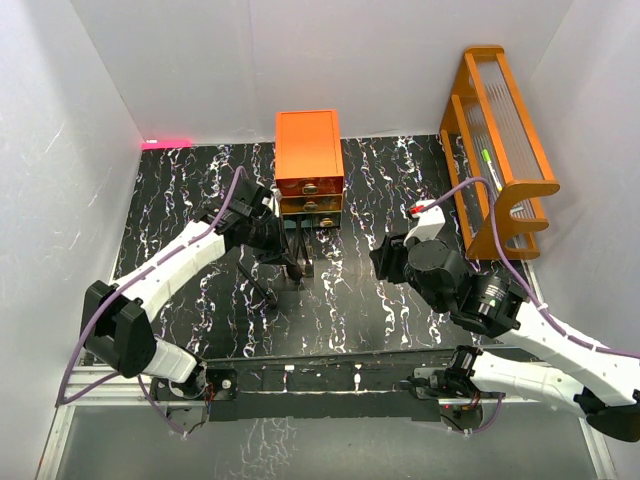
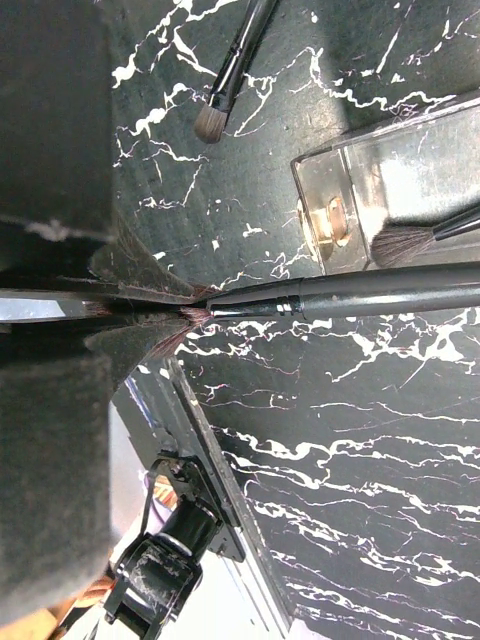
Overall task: Organize the makeup
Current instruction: Place the makeup brush in the drawer.
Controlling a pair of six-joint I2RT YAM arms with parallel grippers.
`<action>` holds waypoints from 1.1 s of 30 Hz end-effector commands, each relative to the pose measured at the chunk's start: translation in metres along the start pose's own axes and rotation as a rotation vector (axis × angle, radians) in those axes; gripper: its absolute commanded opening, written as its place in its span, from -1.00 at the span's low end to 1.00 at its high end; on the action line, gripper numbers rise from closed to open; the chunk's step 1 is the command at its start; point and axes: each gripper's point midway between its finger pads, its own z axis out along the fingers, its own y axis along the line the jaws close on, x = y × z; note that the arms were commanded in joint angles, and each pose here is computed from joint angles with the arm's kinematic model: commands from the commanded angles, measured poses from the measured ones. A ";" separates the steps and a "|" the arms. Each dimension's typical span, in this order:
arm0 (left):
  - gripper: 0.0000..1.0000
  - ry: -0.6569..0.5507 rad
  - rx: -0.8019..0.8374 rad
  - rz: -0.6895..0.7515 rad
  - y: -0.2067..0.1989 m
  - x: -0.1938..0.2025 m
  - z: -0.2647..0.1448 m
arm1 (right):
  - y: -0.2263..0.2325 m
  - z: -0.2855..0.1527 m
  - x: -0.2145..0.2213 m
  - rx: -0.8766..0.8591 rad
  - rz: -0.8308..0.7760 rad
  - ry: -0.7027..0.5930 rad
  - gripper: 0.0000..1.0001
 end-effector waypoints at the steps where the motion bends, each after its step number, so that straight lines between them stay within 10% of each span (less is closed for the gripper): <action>1: -1.00 0.023 0.081 -0.030 -0.005 0.000 -0.001 | -0.004 -0.003 -0.010 0.015 0.031 -0.045 -0.08; 33: -1.00 0.028 0.125 -0.177 0.027 -0.025 0.031 | -0.005 -0.002 -0.005 0.019 0.034 -0.036 -0.08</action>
